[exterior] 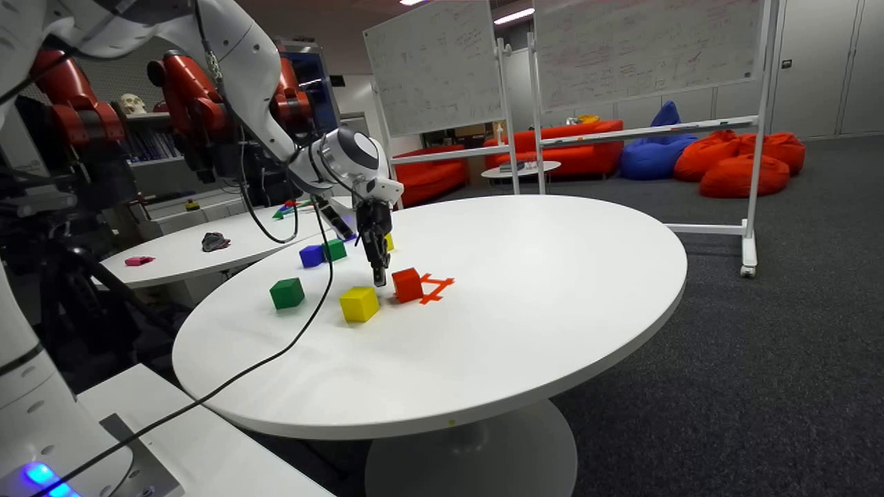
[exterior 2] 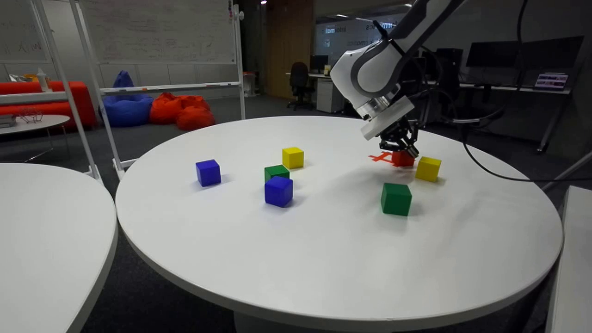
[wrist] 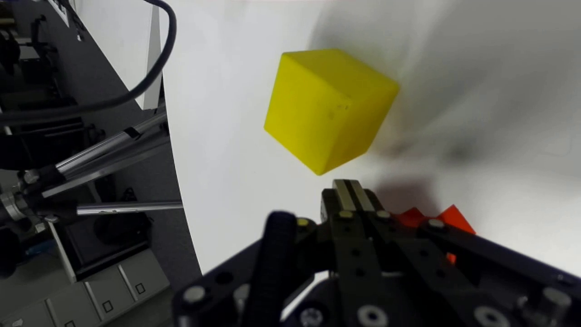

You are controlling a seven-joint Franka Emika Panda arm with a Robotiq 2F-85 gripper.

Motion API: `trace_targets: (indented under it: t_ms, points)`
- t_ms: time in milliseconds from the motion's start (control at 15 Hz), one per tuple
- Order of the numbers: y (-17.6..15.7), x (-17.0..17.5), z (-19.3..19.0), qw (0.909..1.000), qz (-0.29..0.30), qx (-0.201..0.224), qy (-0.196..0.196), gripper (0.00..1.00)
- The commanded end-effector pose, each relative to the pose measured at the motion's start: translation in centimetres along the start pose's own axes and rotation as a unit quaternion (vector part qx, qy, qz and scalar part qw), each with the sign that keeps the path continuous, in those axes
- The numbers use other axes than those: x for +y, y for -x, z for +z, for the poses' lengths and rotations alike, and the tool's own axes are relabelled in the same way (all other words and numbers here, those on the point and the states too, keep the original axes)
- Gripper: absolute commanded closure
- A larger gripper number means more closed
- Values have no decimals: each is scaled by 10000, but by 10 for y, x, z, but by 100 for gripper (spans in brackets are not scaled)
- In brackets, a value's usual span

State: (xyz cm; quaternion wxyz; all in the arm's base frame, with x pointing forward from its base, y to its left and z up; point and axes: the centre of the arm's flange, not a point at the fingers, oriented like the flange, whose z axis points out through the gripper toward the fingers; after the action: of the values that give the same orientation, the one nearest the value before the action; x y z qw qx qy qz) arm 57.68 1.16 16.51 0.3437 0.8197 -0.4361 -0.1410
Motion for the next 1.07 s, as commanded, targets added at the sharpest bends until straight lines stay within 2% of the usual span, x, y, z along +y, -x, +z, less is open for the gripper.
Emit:
trace_targets:
  t_ms: [0,200,400,600,867,933,1000]
  points:
    - [1,-3,0,9963,-740,176,-395,100]
    - [5,-16,-7,9862,-1413,362,-777,100]
    - [13,-22,-17,9698,-2071,658,-1104,100]
    - [22,-25,-26,9479,-2636,1082,-1423,100]
    - [28,-31,-28,9099,-3385,1608,-1780,100]
    - [25,-33,-28,9079,-3550,1492,-1655,100]
    - [25,-31,-27,9153,-3447,1388,-1553,100]
